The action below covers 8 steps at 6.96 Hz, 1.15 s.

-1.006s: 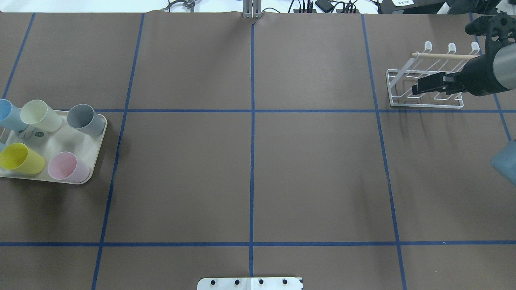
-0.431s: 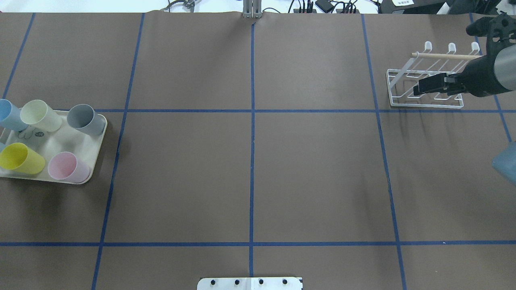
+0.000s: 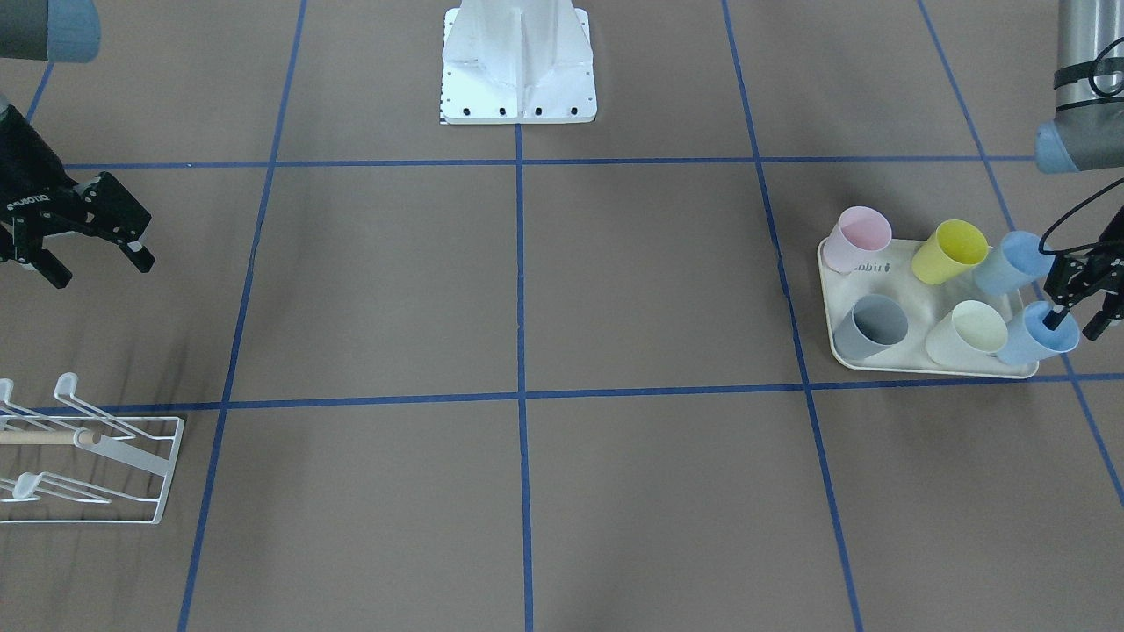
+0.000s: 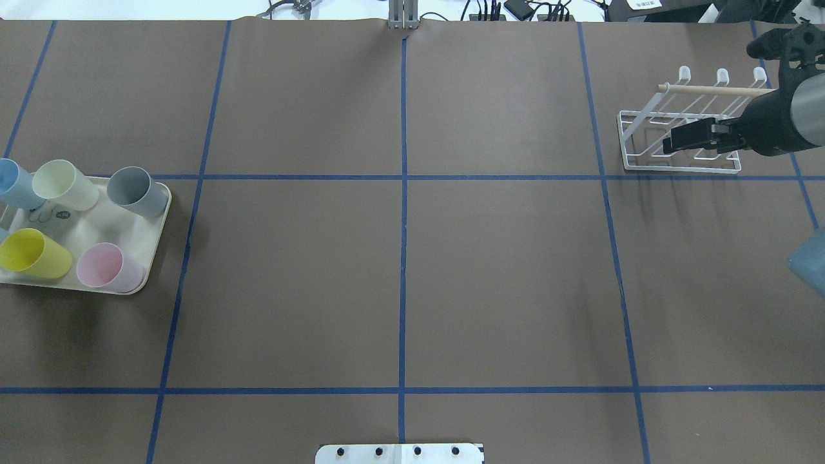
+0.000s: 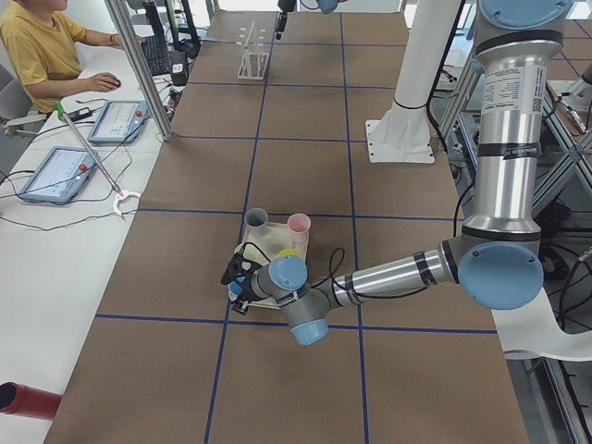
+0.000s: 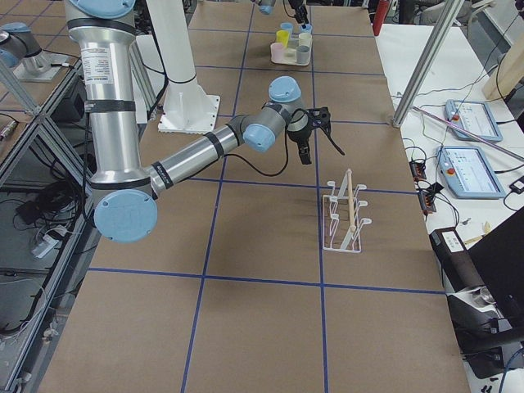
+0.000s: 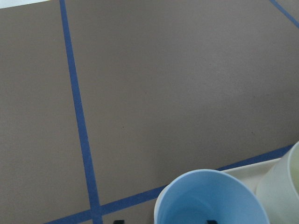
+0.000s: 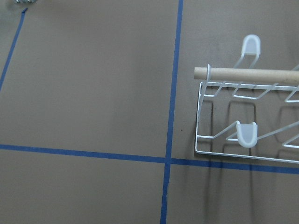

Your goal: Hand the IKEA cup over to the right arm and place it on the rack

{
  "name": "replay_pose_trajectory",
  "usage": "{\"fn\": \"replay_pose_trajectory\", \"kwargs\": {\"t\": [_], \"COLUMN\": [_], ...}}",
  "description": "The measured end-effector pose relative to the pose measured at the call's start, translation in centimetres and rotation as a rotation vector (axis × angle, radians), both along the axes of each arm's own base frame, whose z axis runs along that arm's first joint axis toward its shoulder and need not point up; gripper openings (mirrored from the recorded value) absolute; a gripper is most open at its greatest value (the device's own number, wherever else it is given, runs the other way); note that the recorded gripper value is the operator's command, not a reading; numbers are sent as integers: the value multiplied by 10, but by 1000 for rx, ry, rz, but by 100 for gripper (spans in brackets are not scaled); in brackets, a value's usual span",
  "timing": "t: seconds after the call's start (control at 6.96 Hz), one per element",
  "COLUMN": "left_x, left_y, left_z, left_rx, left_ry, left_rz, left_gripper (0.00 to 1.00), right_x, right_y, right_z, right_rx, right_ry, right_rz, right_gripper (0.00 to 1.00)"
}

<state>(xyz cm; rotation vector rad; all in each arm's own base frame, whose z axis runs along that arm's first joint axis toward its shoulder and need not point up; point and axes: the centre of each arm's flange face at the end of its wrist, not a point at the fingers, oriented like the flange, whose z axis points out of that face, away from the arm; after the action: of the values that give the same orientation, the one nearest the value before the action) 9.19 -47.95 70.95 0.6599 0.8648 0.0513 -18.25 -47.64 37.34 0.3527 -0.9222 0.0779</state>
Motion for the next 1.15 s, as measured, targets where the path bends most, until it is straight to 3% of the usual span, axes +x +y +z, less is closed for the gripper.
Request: {"fn": "replay_pose_trajectory", "kwargs": {"t": [0.14, 0.43, 1.15], "left_x": [0, 1, 0], "left_y": [0, -3, -4], "left_z": [1, 1, -3], "left_rx": [-2, -2, 4], "left_ry": [-1, -1, 9], "left_rz": [0, 1, 32], "left_gripper": [24, 0, 0], "right_x": [0, 0, -2], "right_y": [0, 0, -1], "right_z": [0, 1, -1], "right_rx": [0, 0, 7], "right_ry": [2, 4, 4], "right_rz": [1, 3, 4], "right_gripper": [100, 100, 100]}}
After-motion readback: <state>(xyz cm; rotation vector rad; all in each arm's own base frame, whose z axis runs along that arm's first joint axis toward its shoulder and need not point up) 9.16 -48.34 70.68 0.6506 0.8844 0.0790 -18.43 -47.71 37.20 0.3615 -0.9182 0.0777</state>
